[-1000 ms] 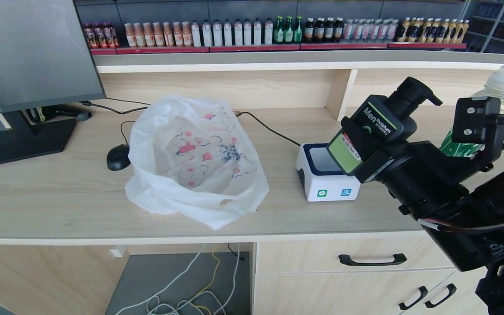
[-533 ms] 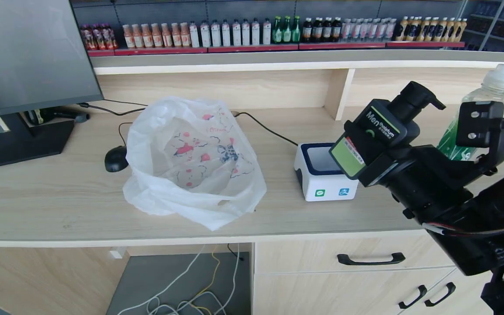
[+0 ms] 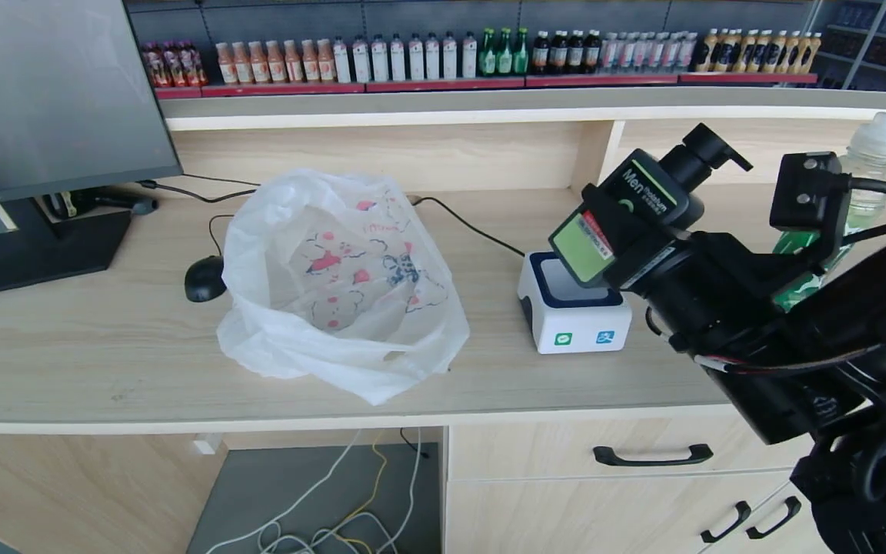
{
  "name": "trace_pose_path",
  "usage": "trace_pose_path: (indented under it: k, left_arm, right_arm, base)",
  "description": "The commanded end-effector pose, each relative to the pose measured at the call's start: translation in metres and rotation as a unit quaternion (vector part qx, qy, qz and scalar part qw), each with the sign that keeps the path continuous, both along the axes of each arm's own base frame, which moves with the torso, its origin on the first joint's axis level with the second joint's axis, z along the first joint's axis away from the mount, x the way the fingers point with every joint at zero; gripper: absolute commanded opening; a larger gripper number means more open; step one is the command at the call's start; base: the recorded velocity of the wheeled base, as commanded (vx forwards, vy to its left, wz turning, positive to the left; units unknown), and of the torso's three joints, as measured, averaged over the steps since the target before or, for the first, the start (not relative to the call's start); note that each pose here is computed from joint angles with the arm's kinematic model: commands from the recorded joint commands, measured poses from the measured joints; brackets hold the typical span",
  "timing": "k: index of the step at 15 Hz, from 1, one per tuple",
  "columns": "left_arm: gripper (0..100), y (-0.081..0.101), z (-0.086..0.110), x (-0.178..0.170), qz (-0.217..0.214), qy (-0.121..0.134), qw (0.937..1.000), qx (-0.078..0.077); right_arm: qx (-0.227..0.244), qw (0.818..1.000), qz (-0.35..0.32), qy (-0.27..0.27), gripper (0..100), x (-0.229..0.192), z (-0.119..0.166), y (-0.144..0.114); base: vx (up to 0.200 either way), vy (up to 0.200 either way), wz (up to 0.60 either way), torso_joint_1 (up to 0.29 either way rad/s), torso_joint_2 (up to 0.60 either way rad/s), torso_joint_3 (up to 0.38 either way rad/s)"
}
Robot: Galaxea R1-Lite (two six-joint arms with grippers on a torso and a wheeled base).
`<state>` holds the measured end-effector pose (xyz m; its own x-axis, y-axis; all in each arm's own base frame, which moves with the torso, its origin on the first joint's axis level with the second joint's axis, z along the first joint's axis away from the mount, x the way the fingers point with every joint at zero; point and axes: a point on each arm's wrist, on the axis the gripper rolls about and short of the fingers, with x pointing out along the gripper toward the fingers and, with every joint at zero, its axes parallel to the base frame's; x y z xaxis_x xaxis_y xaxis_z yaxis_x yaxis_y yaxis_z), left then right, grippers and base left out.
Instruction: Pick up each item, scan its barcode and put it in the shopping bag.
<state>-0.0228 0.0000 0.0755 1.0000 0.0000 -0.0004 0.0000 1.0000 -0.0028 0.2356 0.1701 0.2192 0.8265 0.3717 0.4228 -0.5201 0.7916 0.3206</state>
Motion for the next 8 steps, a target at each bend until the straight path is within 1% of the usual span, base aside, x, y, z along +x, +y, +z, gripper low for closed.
trace_pose_path:
  k: [1,2,3,5,7,8]
  left_arm:
    - [100,0.000,0.000,0.000,-0.001,0.000,1.0000,0.000]
    - [100,0.000,0.000,0.000,0.000,0.000,1.0000,0.000]
    - [100,0.000,0.000,0.000,0.000,0.000,1.0000,0.000]
    - [100,0.000,0.000,0.000,-0.001,0.000,1.0000,0.000]
    - [100,0.000,0.000,0.000,0.000,0.000,1.0000,0.000]
    - [100,0.000,0.000,0.000,0.000,0.000,1.0000,0.000]
  right_arm:
    - [0.029,0.999,0.004,0.031,0,0.013,0.003,0.009]
    - [0.051,0.998,0.004,0.046,0,0.017,0.007,0.011]
    - [0.088,0.994,0.008,0.059,0,0.021,0.018,0.014]
    - [0.136,0.987,0.006,0.088,0,0.028,0.031,0.017]
    - [0.161,0.980,0.016,0.117,0,0.030,0.028,0.017]
    - [0.179,0.974,0.018,0.139,0,0.032,0.021,0.015]
  base:
    - [0.000,0.000,0.00,0.000,0.00,0.000]
    - [0.000,0.000,0.00,0.000,0.00,0.000]
    - [0.000,0.000,0.00,0.000,0.00,0.000]
    - [0.000,0.000,0.00,0.000,0.00,0.000]
    - [0.000,0.000,0.00,0.000,0.00,0.000]
    - [0.000,0.000,0.00,0.000,0.00,0.000]
